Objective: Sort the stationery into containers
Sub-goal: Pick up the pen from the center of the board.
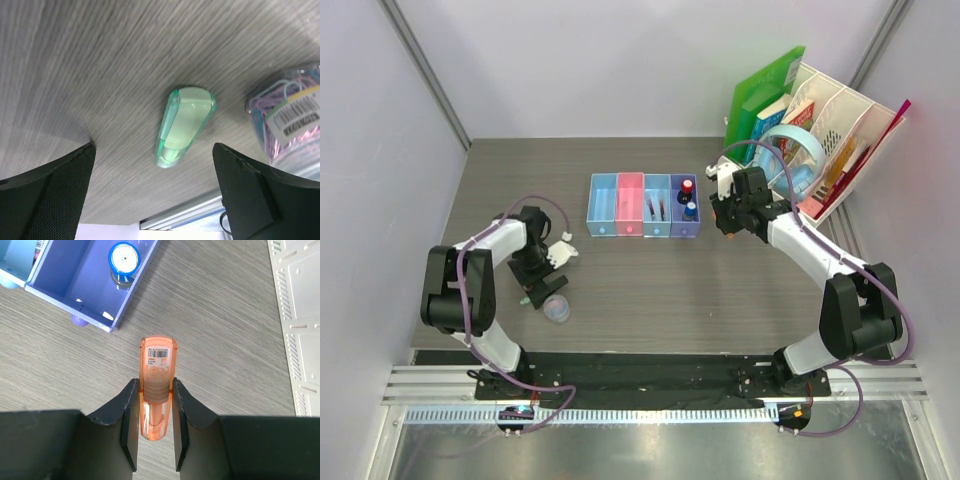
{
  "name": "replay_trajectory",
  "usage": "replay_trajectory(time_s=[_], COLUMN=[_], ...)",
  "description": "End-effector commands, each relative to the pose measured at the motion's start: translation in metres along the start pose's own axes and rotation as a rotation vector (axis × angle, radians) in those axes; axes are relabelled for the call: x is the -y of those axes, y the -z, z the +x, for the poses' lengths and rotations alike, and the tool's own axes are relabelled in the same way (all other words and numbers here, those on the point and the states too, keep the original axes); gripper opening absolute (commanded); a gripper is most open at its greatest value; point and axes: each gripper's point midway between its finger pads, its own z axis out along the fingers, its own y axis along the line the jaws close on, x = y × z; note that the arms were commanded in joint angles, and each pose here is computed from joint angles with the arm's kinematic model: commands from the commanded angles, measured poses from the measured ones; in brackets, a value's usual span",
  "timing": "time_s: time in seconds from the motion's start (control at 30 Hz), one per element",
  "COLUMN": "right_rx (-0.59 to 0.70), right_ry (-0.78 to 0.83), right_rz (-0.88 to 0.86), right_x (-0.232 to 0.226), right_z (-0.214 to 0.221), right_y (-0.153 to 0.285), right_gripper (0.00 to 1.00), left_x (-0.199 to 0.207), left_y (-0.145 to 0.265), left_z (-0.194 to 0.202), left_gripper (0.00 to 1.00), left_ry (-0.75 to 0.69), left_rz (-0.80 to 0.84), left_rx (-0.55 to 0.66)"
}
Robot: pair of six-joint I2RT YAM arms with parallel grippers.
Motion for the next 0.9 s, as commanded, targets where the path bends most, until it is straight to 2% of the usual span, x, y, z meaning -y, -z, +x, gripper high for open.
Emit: replay_trajectory(time_s=[0.0,0.17,0.33,0.47,0.57,0.6,0.67,0.7,0.73,0.87], right_rx=[0.070,0.091,0.128,0.204,0.253,0.262,0.292,0.299,0.321,0.338], right_ry=[-0.033,-0.053,-0.058,-0.064,-0.069,-0.071,-0.071,-0.065,-0.060,-0.040], right_rz=[0.033,0.030,0.035,0.028,0.023,0.021,0.007,-0.006,-0.018,-0.117], right_x=[0.009,0.009,0.012,0.014,0.017,0.017,0.015,0.011,0.007,-0.022], right_z=[-0.028,-0.039,-0.055,-0.091,-0.118,-0.124,-0.141,-0.147,-0.159,-0.182], right_y=[0.021,0.027,0.037,0.053,0.062,0.064,0.065,0.063,0.066,0.047], right_gripper=[0.02,0.02,0.02,0.02,0.02,0.03,0.03,0.03,0.03,0.03], left_x=[-0.001,0.000,0.007,0.014,0.018,0.019,0.021,0.021,0.022,0.018], left_y=[-0.024,-0.036,-0.041,-0.047,-0.053,-0.055,-0.058,-0.058,-0.060,-0.057], left_z=[-0.034,-0.039,-0.039,-0.038,-0.035,-0.034,-0.033,-0.032,-0.031,-0.034], left_gripper=[1.00,0.99,0.82,0.69,0.55,0.42,0.25,0.06,0.00,0.00], left_ry=[-0.058,-0.093,-0.132,-0.168,-0.194,-0.194,-0.191,-0.189,-0.185,-0.165], left_rz=[-0.018,-0.042,-0.041,-0.041,-0.035,-0.028,-0.018,-0.013,-0.006,-0.017], left_rx=[0.138,0.135,0.134,0.122,0.098,0.090,0.078,0.069,0.063,0.058])
